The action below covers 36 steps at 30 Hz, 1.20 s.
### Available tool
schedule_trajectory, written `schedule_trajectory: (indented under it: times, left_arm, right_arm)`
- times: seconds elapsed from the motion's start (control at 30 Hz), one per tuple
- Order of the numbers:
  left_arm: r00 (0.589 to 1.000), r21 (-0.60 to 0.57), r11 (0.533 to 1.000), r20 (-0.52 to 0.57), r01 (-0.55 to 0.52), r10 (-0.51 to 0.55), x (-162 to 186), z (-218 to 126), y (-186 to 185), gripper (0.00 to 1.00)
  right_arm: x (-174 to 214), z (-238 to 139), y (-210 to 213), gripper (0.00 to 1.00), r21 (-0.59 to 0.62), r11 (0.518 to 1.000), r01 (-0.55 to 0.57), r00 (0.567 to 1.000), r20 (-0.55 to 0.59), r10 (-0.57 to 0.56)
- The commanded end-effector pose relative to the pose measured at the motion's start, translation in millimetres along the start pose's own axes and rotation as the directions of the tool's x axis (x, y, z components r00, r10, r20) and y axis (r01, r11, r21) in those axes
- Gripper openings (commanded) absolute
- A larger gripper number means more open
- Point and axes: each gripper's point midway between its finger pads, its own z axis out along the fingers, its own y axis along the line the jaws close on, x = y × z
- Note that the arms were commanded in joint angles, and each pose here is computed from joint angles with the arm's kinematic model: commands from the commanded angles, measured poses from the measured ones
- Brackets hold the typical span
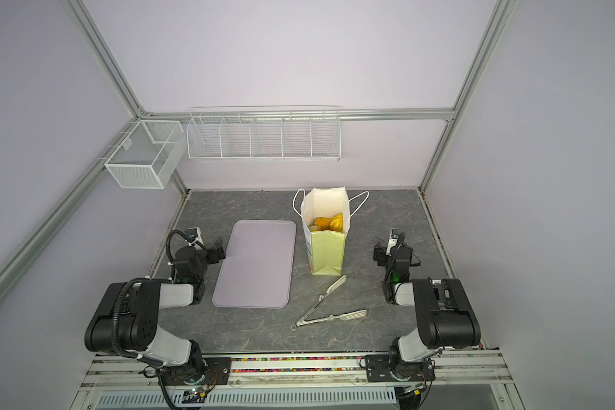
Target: Take the fake bread out of the paper bag
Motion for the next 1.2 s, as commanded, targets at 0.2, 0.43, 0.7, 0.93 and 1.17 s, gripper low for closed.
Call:
schedule_trajectory:
  times: [0.2,0.43,0.7,0.93,1.17]
  left_arm:
    - [0.999,-0.021,1.000,0.039,-0.002,0.003,-44,-26,-2,0.99]
    - [0.997,0.148,0.989,0.070,0.007,-0.017,-67,-50,-62,0.99]
    - [0.975,0.480,0.856,-0.004,-0.193,0.222,-27,-95,-194,0.99]
    - [0.946,0.683,0.685,0.025,-0.253,0.324,15,-165,-244,0.99]
    - [0.900,0.842,0.468,0.045,-0.267,0.433,65,-238,-289,0.99]
  right_arm:
    - [-27,-7,6,0.89,-0.011,1.000,-0.028,0.987,-0.159,0.026]
    - [-42,-45,31,0.89,-0.054,0.997,-0.049,0.973,-0.229,0.035]
    - [0,-95,46,0.92,-0.043,0.996,-0.079,0.938,-0.342,0.060]
    - [4,-130,40,0.95,-0.065,0.980,-0.189,0.929,-0.335,0.157]
    - [38,-146,55,0.99,-0.121,0.960,-0.252,0.877,-0.449,0.174]
